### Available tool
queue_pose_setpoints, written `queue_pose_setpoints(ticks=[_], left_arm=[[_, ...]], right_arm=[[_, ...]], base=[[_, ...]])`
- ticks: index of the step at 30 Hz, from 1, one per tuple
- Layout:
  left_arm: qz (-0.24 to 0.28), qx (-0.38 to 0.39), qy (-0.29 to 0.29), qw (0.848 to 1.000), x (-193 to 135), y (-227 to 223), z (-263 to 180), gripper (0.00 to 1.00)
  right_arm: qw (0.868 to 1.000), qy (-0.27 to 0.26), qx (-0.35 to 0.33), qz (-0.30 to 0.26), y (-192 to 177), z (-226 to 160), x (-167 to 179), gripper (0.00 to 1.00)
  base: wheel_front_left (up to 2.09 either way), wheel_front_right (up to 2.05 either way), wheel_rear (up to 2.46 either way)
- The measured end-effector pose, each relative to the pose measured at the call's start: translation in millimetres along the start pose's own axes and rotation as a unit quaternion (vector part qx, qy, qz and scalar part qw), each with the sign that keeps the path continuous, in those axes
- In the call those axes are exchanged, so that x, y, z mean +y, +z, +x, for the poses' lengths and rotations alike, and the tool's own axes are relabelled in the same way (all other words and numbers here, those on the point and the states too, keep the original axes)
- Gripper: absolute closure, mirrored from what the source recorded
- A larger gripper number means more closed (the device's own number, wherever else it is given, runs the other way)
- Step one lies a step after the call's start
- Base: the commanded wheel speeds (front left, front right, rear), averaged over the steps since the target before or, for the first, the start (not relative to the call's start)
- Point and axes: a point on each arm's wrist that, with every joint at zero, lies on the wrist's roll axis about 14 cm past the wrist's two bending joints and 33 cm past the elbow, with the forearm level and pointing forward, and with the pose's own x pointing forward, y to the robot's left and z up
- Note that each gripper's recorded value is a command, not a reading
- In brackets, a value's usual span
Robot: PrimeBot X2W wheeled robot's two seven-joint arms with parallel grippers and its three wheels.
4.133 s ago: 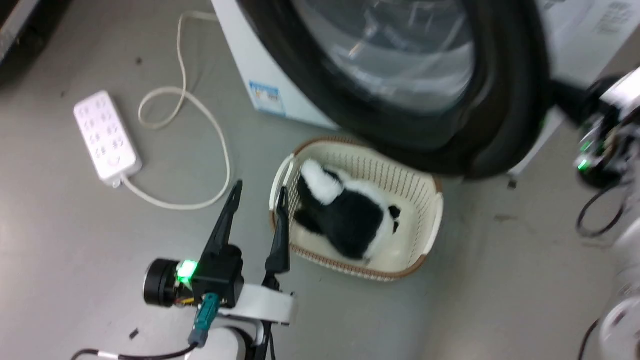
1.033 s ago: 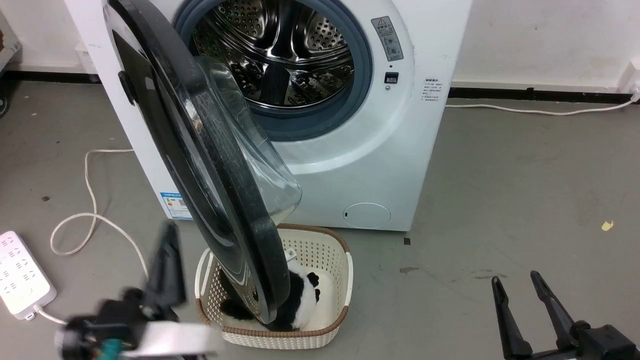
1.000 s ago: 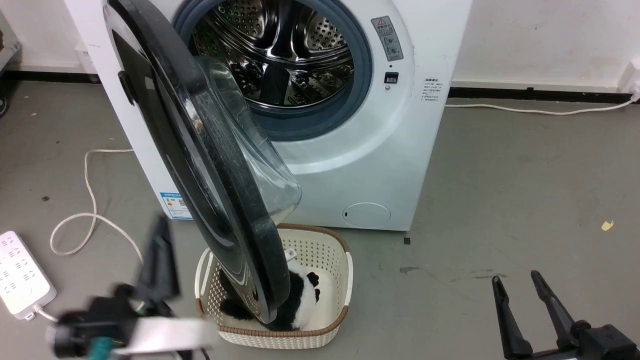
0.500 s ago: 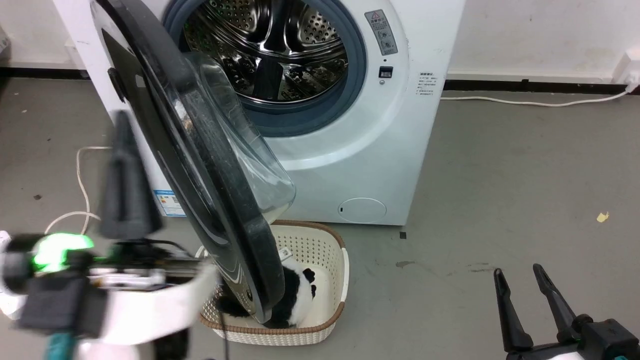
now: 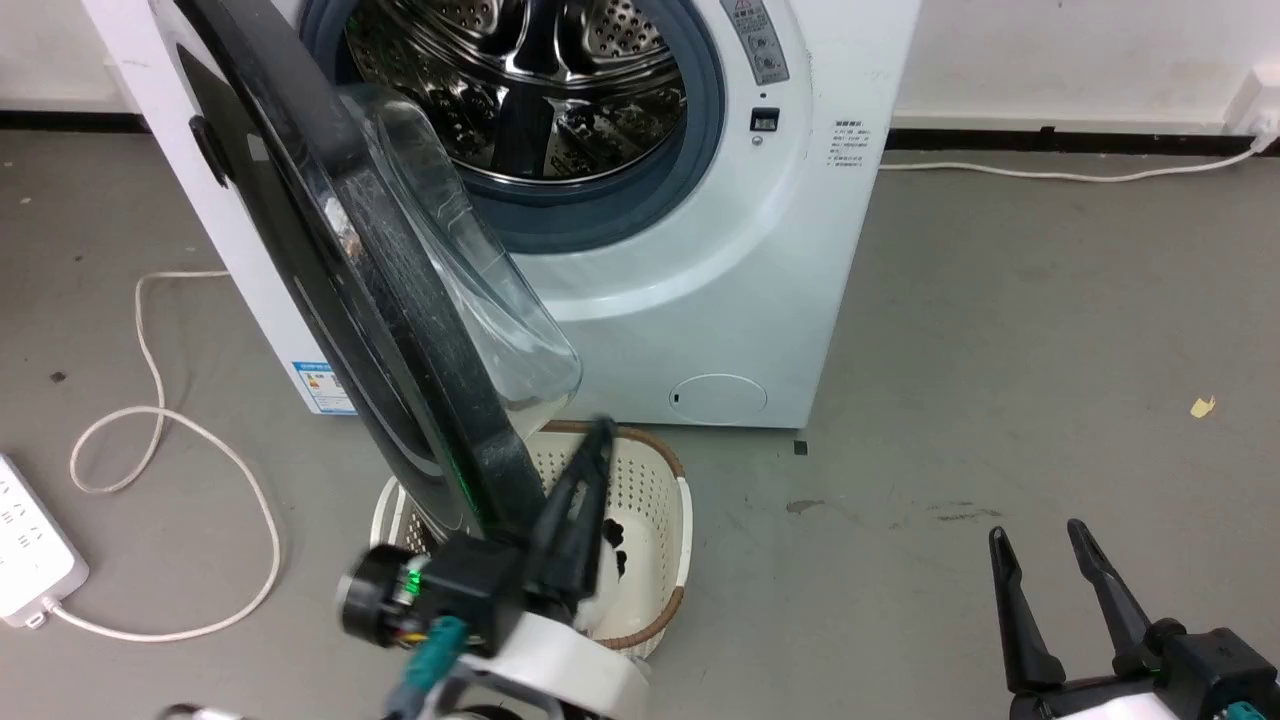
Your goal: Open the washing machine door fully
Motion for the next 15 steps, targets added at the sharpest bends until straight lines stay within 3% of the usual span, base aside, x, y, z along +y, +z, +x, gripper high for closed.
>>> queue_pose_setpoints(ticks=[4, 9, 15], left_arm=[[-0.007, 0.078, 0.005, 0.997, -1, -50, -8, 1.00], [-0.011, 0.119, 0.037, 0.992, 16, -81, -15, 1.00], [-0.009, 0.117, 0.059, 0.991, 30, -85, -18, 1.00]], right_arm=[[1.000, 0.002, 0.006, 0.001, -4, 2, 2, 0.00], [1.000, 0.007, 0.008, 0.006, -6, 6, 5, 0.00], [1.000, 0.011, 0.012, 0.007, -9, 9, 7, 0.00]], base=[[0.00, 0.00, 0.00], [0.00, 0.00, 0.00], [0.00, 0.00, 0.00]])
